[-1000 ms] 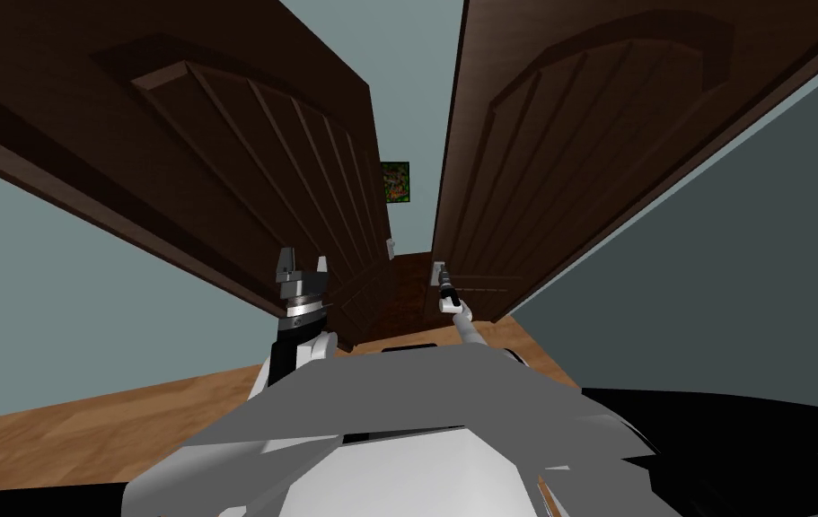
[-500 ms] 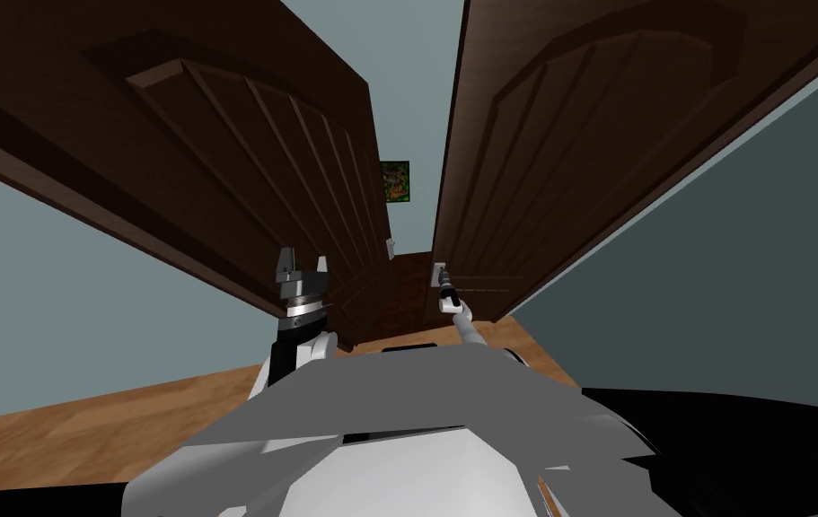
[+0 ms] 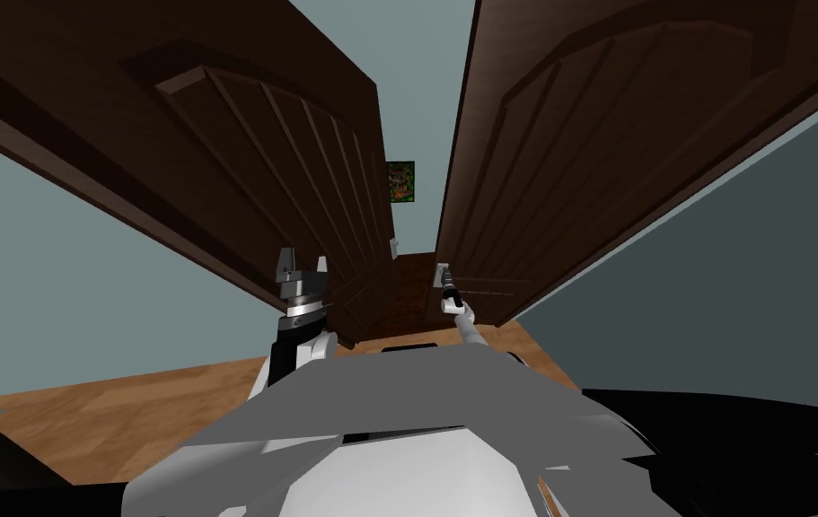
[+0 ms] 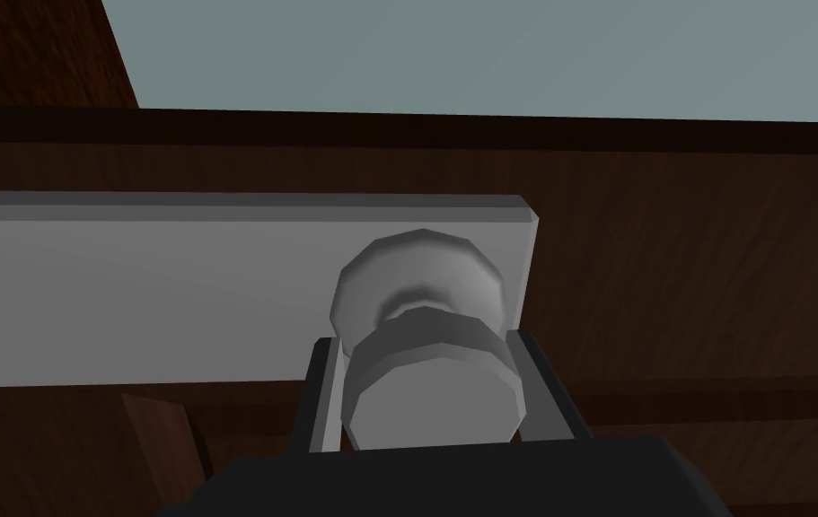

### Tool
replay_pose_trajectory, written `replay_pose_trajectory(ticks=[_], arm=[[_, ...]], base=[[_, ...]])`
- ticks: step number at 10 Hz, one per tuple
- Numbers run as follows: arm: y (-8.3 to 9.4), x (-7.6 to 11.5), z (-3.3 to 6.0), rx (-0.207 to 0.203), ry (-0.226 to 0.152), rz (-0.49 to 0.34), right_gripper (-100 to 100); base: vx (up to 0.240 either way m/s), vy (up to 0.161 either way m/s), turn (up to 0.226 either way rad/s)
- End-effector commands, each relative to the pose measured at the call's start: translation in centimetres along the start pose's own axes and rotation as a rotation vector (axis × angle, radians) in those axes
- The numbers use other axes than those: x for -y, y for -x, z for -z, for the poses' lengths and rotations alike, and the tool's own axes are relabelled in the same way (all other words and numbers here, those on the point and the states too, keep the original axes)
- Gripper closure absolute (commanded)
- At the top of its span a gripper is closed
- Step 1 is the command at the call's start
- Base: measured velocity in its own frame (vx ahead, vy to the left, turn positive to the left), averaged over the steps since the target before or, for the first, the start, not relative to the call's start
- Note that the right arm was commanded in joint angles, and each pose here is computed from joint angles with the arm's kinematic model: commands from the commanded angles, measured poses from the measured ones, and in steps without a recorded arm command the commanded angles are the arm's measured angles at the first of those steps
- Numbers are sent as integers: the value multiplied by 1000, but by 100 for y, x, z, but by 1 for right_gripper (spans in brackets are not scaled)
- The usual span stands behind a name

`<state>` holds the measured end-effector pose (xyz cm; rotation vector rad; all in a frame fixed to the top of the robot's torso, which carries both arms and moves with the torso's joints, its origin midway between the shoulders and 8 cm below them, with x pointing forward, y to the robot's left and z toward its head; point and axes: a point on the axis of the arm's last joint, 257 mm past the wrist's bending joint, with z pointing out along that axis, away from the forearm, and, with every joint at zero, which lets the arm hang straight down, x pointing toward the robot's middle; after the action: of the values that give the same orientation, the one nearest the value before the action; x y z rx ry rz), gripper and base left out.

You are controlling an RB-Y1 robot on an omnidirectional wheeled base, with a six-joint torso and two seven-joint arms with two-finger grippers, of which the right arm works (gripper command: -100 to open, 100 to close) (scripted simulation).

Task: Push the door open

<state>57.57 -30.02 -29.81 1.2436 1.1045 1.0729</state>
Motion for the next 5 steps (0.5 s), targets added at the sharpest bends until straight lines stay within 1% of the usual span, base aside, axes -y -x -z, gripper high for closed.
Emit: replay_pose_trajectory(ticks=[1, 5], arm=[[168, -102, -68, 28, 22, 8, 100], [544, -190, -91, 97, 37, 14, 100]], base=[[31, -22, 86], [43, -27, 111]])
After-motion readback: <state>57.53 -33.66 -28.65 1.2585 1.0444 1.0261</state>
